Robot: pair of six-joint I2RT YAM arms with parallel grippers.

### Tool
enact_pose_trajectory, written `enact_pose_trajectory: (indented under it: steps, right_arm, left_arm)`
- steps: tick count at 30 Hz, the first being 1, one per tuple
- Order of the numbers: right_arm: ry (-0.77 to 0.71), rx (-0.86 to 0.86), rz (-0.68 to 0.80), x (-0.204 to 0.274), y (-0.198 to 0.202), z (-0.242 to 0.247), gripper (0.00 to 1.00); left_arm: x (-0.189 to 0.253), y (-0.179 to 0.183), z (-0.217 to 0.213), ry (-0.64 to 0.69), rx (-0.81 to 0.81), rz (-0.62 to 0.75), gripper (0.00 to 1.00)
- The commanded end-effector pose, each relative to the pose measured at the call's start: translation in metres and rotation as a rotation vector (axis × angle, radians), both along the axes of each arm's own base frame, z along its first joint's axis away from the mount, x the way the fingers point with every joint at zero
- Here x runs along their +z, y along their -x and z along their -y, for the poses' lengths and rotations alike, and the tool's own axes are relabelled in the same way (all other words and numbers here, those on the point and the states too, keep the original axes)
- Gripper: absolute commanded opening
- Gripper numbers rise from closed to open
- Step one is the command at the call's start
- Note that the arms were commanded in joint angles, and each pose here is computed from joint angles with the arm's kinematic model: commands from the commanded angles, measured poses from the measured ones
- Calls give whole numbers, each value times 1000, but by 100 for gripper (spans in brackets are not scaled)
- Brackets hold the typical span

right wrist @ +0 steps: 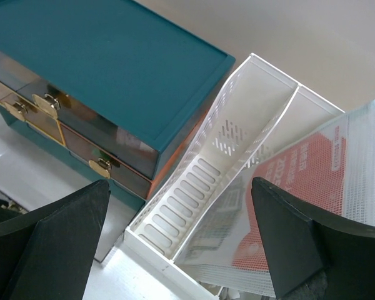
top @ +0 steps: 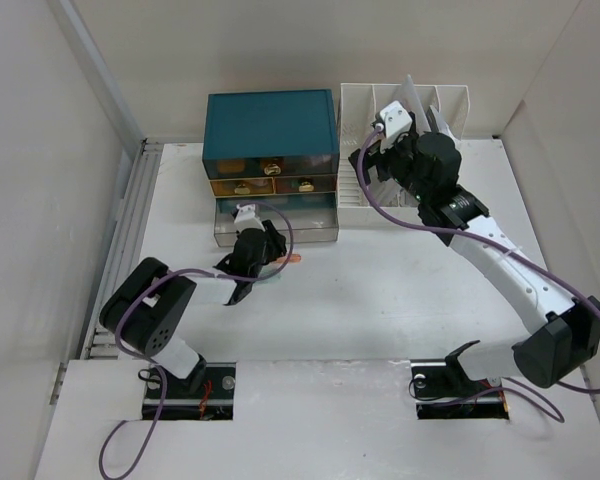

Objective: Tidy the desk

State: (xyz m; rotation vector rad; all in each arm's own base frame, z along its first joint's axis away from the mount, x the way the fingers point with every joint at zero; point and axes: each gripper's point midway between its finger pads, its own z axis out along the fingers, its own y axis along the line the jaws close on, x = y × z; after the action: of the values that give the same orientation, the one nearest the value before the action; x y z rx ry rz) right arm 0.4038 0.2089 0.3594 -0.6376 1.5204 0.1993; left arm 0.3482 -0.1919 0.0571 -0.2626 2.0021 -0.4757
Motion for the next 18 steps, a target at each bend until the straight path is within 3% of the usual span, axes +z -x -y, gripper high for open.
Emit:
enact_pose_trajectory:
  steps: [1,15,18]
  right_arm:
    - [-38,13,37,12,-1,-4,100]
    - [-29,13,21,4,-5,-6,100]
    - [-26,22,12,-1,-4,-7,100]
  left_arm:
    - [6,-22,-9,-20,43,16,36]
    - [-5,-37,-23,-15,117,-26,38]
    - [-7,-37,-28,-20,128,-34,44]
